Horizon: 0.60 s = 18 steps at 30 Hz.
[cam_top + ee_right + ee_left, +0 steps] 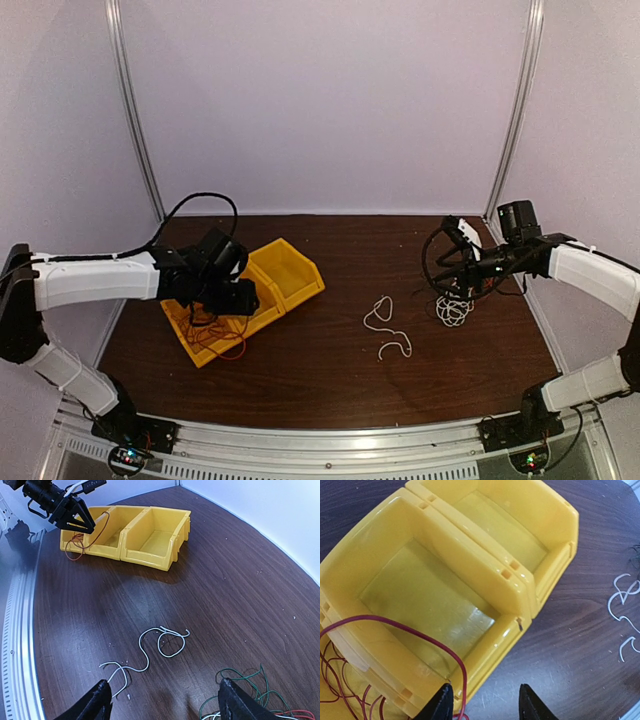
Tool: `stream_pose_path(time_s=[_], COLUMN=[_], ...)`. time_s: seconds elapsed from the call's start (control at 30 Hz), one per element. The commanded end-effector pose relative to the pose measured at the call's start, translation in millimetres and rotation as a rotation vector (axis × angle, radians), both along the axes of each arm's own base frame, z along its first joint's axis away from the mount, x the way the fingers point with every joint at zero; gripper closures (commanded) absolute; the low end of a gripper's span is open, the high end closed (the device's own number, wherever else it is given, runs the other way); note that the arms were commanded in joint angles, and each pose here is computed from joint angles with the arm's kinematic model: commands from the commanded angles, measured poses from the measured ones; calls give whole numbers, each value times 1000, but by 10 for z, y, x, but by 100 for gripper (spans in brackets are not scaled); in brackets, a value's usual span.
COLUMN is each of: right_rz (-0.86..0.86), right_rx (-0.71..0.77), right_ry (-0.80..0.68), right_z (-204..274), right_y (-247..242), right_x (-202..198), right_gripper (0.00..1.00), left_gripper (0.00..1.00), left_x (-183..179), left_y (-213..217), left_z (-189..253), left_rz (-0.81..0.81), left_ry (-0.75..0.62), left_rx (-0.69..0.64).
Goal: Untangle the cables
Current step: Adjust the untangled cable in the bin.
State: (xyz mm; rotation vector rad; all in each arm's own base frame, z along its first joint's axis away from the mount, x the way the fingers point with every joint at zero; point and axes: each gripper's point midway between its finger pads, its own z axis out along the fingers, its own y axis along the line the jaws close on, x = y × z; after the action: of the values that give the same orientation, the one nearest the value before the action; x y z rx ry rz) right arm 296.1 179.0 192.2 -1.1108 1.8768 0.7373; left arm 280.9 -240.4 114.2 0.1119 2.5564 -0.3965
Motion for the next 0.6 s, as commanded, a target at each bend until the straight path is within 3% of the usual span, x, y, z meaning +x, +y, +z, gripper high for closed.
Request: stream_pose_path(time_s=[0.0, 0.17, 0.47, 0.57], right_rz=[-9, -10, -5, -10], right_rx=[-11, -17, -27, -35], right_ry=[-3, -9, 0, -3], right_z=[-4, -9, -60, -75], right_y=[-36, -41, -47, -59], right_x=[12, 12, 11, 15], right_gripper=[27, 26, 27, 27], left_gripper=[56, 59, 100, 100], left_x=[268, 285, 323, 289], left_y=[17, -30, -90, -93], left_z=[-29, -236, -196, 59], left_rz=[115, 117, 96, 79], left_ry=[-60, -3, -17, -46], left_rx=[39, 77, 65, 25])
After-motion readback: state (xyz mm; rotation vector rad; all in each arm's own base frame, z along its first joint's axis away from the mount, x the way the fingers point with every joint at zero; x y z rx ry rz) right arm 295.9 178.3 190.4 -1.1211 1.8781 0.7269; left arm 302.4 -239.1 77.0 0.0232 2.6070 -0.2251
